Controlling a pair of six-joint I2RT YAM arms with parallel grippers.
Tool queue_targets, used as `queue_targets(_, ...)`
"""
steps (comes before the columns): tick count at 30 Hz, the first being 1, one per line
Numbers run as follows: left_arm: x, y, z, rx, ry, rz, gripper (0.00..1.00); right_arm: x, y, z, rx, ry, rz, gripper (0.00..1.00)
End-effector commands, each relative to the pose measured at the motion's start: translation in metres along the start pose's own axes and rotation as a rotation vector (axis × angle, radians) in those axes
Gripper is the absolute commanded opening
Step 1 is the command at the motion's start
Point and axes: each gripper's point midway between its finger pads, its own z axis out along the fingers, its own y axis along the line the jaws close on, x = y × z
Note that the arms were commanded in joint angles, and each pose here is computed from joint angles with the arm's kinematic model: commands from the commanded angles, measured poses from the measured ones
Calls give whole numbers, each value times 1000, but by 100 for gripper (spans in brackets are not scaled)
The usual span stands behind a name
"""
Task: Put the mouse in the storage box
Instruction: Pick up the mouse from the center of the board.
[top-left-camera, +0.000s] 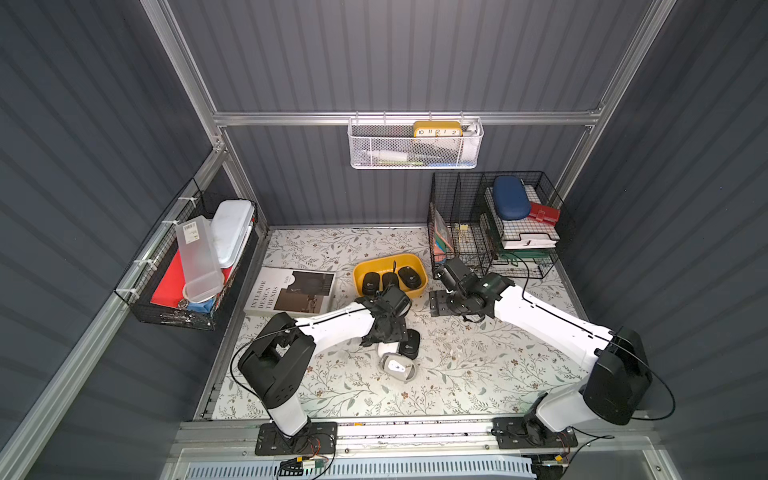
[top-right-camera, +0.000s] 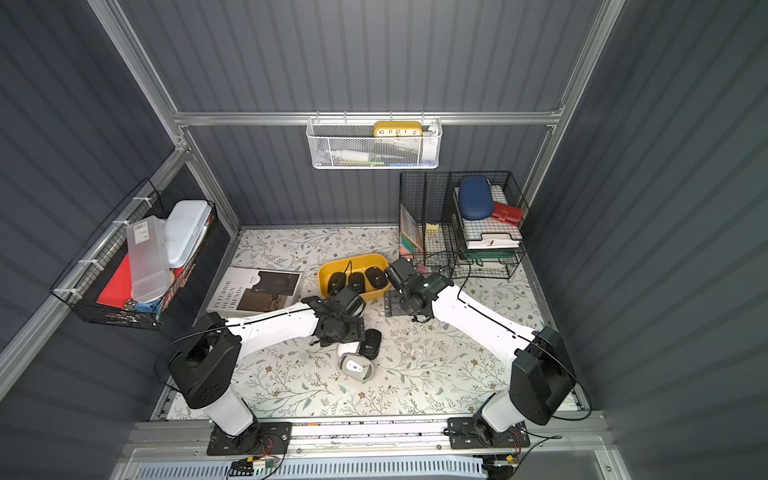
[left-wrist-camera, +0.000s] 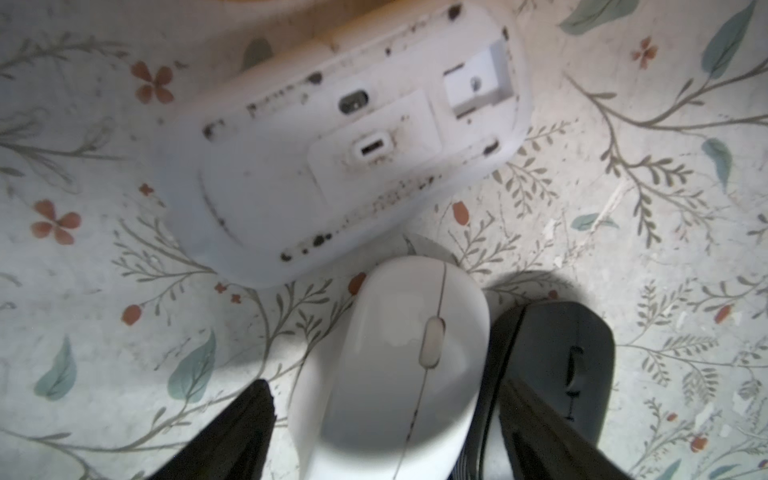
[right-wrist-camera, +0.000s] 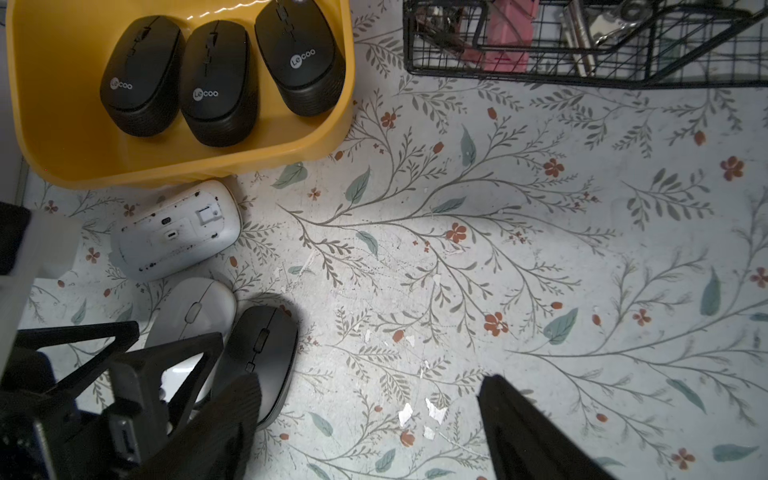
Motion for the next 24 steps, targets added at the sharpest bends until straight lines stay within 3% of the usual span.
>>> queue_targets(1, 11, 7, 9, -30, 36, 18, 87, 0, -3, 1, 9, 1, 8, 87)
queue_targets(9, 13, 9, 12, -42, 43, 24, 79, 3, -1, 6, 7, 21, 10, 86)
queue_targets(18, 23, 6, 25, -49, 81, 56, 81, -1, 1, 5, 10, 19, 3, 86)
queue_targets(24, 20, 3, 29, -52, 77, 57, 75, 0, 1, 7, 13, 26, 3, 86)
